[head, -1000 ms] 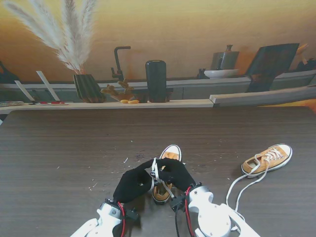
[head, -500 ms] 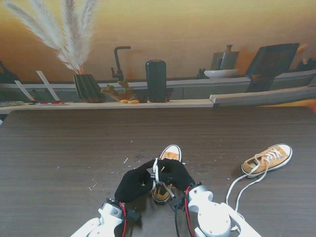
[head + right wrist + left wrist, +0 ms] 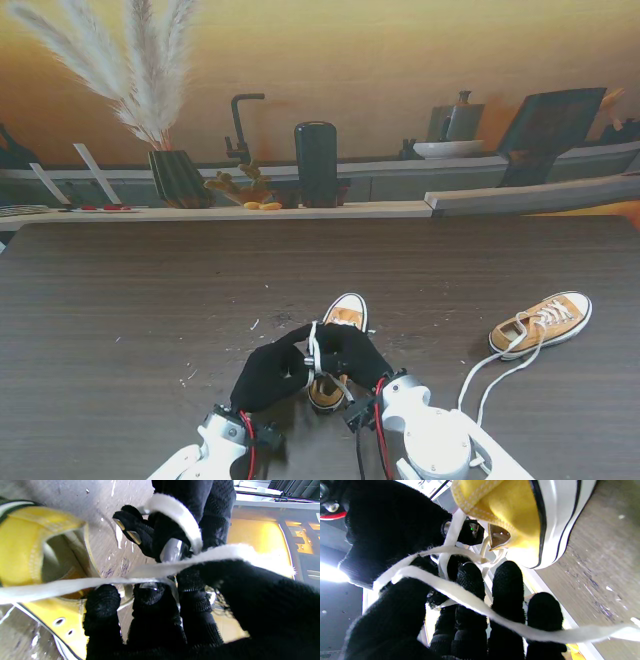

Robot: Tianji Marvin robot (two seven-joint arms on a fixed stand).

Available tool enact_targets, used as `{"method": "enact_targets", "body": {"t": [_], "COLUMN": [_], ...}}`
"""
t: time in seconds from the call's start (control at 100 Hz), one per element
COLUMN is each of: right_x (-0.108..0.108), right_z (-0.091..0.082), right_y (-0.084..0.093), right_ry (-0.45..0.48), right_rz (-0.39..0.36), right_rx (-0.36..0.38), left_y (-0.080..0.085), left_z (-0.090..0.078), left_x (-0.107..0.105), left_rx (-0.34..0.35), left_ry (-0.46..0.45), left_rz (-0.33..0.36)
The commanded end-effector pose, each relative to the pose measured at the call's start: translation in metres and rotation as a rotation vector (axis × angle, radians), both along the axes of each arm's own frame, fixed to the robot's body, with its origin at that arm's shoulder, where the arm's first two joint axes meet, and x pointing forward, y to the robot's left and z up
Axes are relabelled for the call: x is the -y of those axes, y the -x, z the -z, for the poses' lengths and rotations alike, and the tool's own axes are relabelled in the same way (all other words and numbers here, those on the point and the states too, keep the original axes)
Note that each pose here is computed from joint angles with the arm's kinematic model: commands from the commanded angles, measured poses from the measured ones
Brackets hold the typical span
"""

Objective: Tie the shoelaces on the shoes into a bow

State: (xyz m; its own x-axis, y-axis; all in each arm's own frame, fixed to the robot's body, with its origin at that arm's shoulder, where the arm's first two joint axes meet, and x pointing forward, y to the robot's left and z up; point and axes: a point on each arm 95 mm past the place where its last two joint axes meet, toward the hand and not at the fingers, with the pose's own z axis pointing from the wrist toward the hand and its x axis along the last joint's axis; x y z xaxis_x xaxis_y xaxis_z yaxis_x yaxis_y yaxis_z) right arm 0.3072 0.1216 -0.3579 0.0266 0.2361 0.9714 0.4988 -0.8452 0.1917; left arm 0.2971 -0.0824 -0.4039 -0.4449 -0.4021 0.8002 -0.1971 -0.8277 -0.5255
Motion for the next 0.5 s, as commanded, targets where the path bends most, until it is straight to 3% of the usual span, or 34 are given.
{"method": "enact_targets", "body": {"t": [0.0, 0.26, 0.49], "right_x": [0.0001, 0.0021, 0.0019], "right_z": [-0.0002, 0.001, 0.0018], "right_y": [0.002, 0.0016, 0.0014], "right_ry": [0.009, 0.034, 0.03], "right_rz": [-0.031, -0.072, -0.047], "right_rx": [-0.003, -0.011, -0.007], "left_y": [0.0008, -0.0005, 0.0006], "left_z": [-0.004, -0.0056, -0.0053], "left_x": [0.0048, 0.0048, 0.0036], "left_rx": [0.001, 0.015, 0.017], "left_ry": [0.011, 0.021, 0.012], "left_rz": [0.026, 0.01, 0.004]}}
